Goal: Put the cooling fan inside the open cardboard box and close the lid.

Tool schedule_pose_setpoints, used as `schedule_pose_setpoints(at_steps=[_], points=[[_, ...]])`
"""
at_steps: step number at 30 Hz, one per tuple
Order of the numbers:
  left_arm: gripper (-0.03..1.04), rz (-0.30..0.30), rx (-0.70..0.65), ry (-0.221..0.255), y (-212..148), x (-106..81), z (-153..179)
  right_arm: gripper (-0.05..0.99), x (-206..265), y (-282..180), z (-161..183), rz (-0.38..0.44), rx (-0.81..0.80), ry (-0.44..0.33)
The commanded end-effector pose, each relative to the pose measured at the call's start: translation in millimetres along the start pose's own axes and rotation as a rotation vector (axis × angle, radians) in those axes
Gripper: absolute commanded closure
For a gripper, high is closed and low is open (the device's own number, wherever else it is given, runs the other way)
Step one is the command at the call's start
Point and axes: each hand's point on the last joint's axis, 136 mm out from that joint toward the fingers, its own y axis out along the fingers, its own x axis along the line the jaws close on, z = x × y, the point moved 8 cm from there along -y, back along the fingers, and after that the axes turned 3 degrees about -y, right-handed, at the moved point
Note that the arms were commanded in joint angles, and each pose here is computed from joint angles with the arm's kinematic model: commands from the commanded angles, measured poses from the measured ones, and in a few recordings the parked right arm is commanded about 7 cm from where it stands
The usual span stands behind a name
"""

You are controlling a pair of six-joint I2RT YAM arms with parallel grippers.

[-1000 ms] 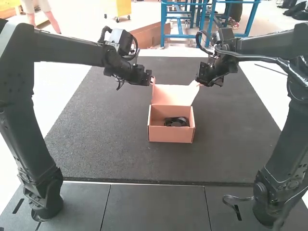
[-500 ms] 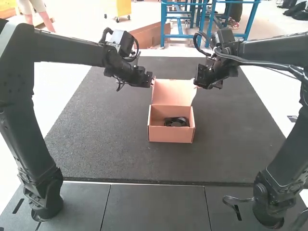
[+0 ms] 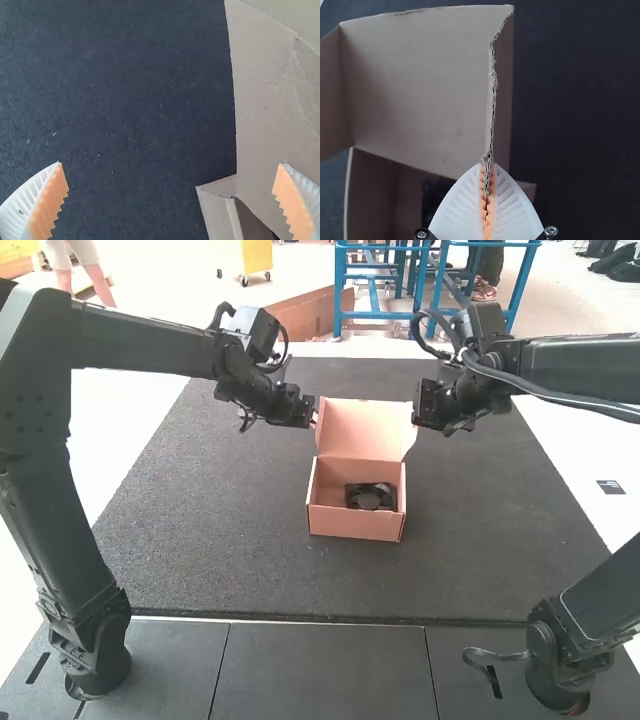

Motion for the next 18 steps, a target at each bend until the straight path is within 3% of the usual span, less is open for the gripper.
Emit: schedule_pose_setpoints(at_steps=[1,8,18], points=[[0.04,0.021,-0.040,0.002,-13.1,-5.8,-8.9,0.95,6.5,-17.1,-8.0,-0.014,-0.075,-0.021],[0.04,0.021,-0.043,0.003,-16.6,-5.7,-7.2,0.95,3.5,-13.8,3.6,-0.017,-0.089,-0.022],[0.04,0.027,-0.056,0.005,-19.7,-6.7,-7.9,0.95,2.3,-3.3,10.8,-0.021,-0.264,-0.038]])
